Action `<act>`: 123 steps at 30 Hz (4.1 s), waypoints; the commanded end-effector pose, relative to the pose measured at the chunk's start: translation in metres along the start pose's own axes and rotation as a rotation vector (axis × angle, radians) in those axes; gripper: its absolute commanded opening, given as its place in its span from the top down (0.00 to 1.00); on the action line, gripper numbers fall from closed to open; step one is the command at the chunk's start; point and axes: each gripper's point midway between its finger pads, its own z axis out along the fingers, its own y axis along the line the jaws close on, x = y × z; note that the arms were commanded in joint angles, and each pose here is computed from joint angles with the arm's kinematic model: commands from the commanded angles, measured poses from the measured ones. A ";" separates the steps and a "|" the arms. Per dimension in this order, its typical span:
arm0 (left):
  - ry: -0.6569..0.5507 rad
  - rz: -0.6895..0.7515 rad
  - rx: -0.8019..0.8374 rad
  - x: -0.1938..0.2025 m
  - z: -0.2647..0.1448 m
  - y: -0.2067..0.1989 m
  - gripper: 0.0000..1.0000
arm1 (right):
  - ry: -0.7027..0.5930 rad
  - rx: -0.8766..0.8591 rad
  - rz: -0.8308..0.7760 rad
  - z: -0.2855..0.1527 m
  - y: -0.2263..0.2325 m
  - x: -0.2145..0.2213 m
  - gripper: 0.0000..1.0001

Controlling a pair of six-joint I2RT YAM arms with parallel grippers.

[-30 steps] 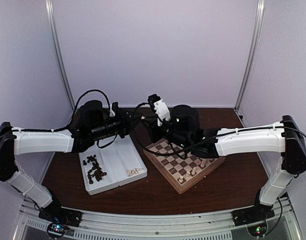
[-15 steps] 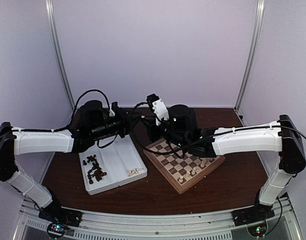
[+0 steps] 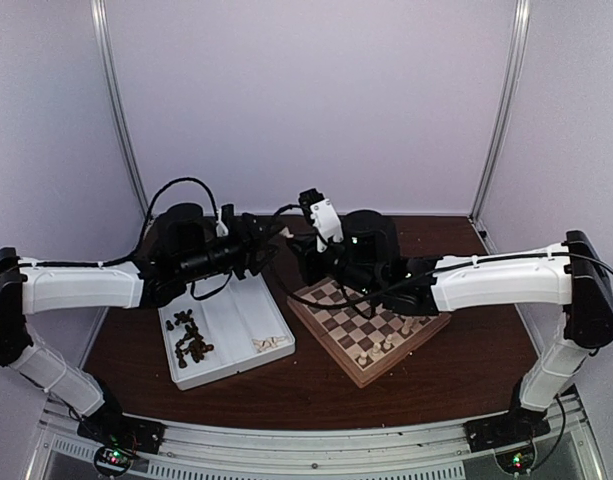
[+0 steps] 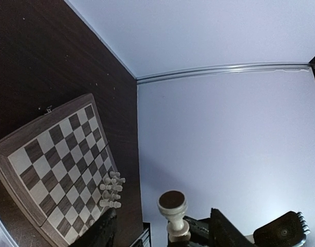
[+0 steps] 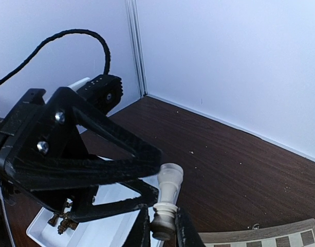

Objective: Set up the chess pieces on the board
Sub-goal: Place the chess piece on the chessboard.

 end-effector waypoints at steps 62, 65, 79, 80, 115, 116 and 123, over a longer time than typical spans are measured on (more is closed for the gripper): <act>0.351 1.115 -0.160 0.036 -0.074 0.029 0.30 | 1.228 0.245 0.193 -0.183 -0.122 0.180 1.00; 0.360 1.106 -0.157 0.037 -0.071 0.031 0.30 | 1.242 0.242 0.194 -0.180 -0.124 0.185 1.00; 0.365 1.080 -0.152 0.039 -0.066 0.035 0.30 | 1.278 0.233 0.211 -0.176 -0.130 0.203 1.00; 0.370 1.076 -0.151 0.039 -0.065 0.036 0.30 | 1.277 0.234 0.213 -0.176 -0.131 0.204 0.99; 0.382 1.065 -0.154 0.040 -0.059 0.038 0.30 | 1.293 0.233 0.202 -0.167 -0.138 0.215 0.84; 0.381 1.066 -0.154 0.040 -0.059 0.038 0.30 | 1.292 0.233 0.201 -0.167 -0.138 0.215 0.83; 0.386 1.065 -0.157 0.040 -0.059 0.039 0.30 | 1.284 0.232 0.197 -0.165 -0.138 0.211 0.76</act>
